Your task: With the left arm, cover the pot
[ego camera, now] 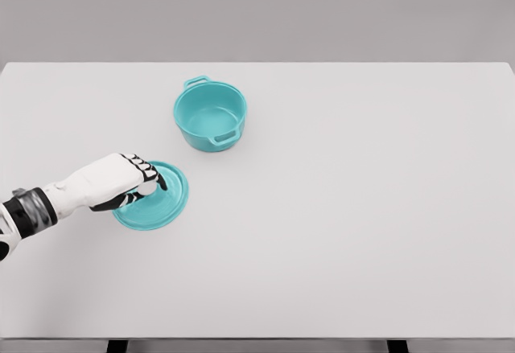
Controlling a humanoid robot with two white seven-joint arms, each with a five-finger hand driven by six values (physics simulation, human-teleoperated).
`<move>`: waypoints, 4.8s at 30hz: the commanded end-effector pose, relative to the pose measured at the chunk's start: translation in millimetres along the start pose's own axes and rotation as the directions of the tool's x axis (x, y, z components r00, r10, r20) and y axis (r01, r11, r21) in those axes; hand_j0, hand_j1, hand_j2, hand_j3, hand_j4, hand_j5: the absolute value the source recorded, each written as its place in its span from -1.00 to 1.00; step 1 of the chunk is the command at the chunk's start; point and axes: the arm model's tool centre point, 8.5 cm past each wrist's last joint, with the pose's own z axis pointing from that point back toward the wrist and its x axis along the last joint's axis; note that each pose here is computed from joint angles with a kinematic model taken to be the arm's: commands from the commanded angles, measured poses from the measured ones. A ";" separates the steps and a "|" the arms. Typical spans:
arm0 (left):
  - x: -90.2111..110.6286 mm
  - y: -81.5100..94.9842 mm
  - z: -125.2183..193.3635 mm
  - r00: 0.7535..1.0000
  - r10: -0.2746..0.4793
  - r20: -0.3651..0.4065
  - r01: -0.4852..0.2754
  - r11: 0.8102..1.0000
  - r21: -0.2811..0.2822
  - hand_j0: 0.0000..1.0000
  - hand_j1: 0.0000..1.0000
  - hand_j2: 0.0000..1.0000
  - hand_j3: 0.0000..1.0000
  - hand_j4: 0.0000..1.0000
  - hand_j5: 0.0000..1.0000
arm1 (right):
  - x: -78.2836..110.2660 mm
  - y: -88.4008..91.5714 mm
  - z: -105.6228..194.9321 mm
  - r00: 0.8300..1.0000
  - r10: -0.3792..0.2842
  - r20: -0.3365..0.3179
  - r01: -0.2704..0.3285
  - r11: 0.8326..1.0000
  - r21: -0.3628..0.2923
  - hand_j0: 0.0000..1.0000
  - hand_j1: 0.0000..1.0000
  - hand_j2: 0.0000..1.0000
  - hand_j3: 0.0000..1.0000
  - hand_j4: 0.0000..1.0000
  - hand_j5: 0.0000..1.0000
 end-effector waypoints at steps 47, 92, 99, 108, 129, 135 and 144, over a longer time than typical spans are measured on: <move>-39.3 82.8 -15.3 0.997 -0.064 -0.053 0.071 0.988 0.140 -0.07 -0.07 -0.07 -0.07 -0.07 -0.07 | -0.5 0.2 0.0 1.000 0.000 -0.001 0.000 1.000 0.001 1.00 1.00 1.00 1.00 1.00 1.00; -18.1 109.8 -137.6 0.994 0.069 0.084 -0.082 0.984 0.159 0.00 0.00 0.00 0.00 0.00 0.00 | 1.0 0.1 0.0 1.000 0.000 0.002 0.000 1.000 0.000 1.00 1.00 1.00 1.00 1.00 1.00; -20.3 112.2 -140.3 0.994 0.075 0.083 -0.087 0.984 0.158 0.00 0.00 0.00 0.00 0.00 0.00 | 0.0 0.0 0.0 1.000 0.000 0.000 0.000 1.000 0.000 1.00 1.00 1.00 1.00 1.00 1.00; -31.7 109.8 -143.7 0.993 0.105 0.063 -0.112 0.984 0.136 0.00 0.00 0.00 0.00 0.00 0.00 | 0.0 0.0 0.0 1.000 0.000 0.000 0.000 1.000 0.000 1.00 1.00 1.00 1.00 1.00 1.00; -32.0 106.8 -149.3 0.990 0.126 0.065 -0.133 0.983 0.129 0.25 0.25 0.25 0.25 0.25 0.25 | 0.0 0.0 0.0 1.000 0.000 0.000 0.000 1.000 0.000 1.00 1.00 1.00 1.00 1.00 1.00; -31.8 107.4 -149.6 0.990 0.124 0.066 -0.132 0.983 0.129 0.35 0.35 0.35 0.35 0.35 0.35 | 0.0 0.0 0.0 1.000 0.000 0.000 0.000 1.000 0.000 1.00 1.00 1.00 1.00 1.00 1.00; -30.7 111.2 -148.8 0.991 0.114 0.068 -0.123 0.983 0.136 0.44 0.44 0.44 0.44 0.44 0.44 | 0.5 0.2 0.0 1.000 0.000 0.000 0.000 1.000 0.001 1.00 1.00 1.00 1.00 1.00 1.00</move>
